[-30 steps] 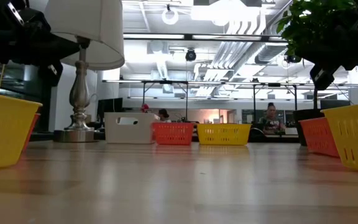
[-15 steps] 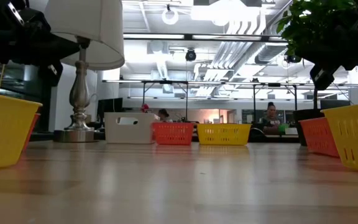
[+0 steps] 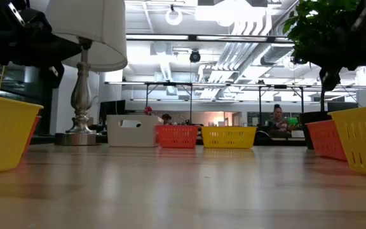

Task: Stack baskets by color
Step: Stack the bottom right orange bin on the top orange bin

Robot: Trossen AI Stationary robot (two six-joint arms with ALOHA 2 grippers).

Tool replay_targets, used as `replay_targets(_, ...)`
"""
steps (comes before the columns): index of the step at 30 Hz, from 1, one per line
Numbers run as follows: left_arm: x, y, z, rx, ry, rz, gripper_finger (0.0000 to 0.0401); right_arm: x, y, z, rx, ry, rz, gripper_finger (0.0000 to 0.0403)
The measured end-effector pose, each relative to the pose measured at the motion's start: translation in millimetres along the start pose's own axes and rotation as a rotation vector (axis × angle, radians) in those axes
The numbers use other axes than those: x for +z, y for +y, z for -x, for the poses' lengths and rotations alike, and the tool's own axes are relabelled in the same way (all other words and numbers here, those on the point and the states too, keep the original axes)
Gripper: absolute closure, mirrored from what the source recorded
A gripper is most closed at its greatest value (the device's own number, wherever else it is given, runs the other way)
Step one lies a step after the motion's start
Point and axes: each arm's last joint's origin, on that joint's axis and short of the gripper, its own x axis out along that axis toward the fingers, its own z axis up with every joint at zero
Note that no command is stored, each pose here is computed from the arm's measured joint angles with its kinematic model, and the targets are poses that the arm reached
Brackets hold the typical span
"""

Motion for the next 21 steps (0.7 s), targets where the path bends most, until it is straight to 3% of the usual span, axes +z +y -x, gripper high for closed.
replay_targets(3, 0, 0, 0, 0.004, -0.002, -0.002, 0.04, 8, -2, 1, -0.12, -0.123, -0.017, 0.0402)
replay_targets(6, 1, 0, 0, 0.015, -0.011, -0.007, 0.04, 15, 1, 1, -0.114, -0.2, -0.047, 0.0402)
replay_targets(9, 2, 0, 0, 0.029, -0.026, -0.006, 0.04, 27, 9, 3, 0.047, -0.283, -0.008, 0.0402)
replay_targets(13, 4, 0, 0, 0.044, -0.057, -0.002, 0.04, 41, 25, 7, 0.418, -0.369, 0.08, 0.0402)
replay_targets(15, 5, 0, 0, 0.043, -0.066, 0.0, 0.04, 46, 32, 5, 0.501, -0.336, 0.112, 0.0402)
replay_targets(21, 5, 0, 0, 0.047, -0.071, -0.01, 0.04, 56, 50, -19, 0.453, -0.068, 0.191, 0.0402)
